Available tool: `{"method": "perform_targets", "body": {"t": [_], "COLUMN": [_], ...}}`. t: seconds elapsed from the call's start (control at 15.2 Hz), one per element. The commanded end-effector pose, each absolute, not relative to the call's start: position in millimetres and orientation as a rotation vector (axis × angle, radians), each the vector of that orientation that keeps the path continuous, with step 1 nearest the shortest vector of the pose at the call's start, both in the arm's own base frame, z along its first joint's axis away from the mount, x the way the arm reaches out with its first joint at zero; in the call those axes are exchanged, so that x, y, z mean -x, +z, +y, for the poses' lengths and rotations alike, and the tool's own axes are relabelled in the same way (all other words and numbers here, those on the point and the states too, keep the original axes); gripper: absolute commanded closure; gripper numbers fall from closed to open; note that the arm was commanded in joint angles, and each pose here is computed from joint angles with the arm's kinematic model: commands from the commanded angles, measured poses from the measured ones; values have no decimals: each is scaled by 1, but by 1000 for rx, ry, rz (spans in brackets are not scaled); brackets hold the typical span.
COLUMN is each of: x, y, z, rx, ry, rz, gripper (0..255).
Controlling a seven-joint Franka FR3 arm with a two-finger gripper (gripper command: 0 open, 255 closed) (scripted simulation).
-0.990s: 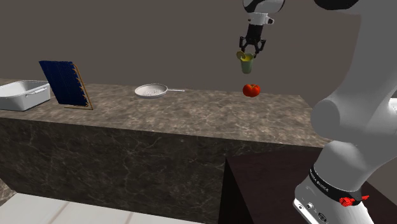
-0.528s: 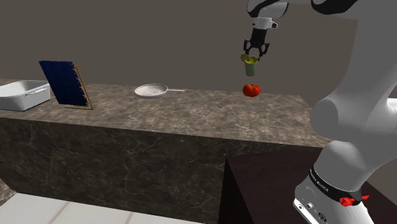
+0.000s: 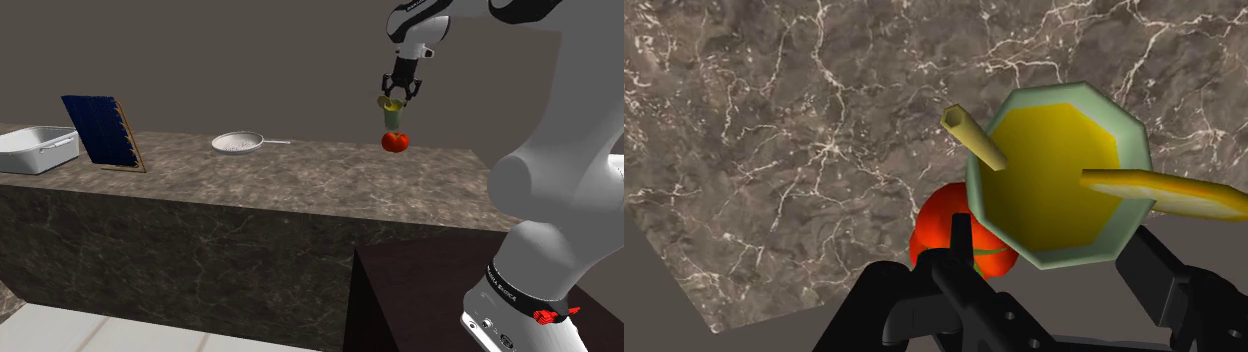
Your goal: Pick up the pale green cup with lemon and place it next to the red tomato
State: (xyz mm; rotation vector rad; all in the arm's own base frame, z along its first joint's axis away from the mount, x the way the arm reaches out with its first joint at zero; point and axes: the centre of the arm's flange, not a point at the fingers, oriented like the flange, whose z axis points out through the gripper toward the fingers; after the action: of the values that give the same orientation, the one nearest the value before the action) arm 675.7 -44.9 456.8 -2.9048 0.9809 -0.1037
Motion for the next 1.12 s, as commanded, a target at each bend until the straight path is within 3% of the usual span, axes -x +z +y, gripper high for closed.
{"method": "perform_targets", "body": {"t": [0.0, 1.06], "x": [-675, -675], "y": [446, 362], "z": [-44, -44], "rx": [2905, 2905], "ry": [-105, -105], "rz": [980, 980], "gripper": [255, 255]}}
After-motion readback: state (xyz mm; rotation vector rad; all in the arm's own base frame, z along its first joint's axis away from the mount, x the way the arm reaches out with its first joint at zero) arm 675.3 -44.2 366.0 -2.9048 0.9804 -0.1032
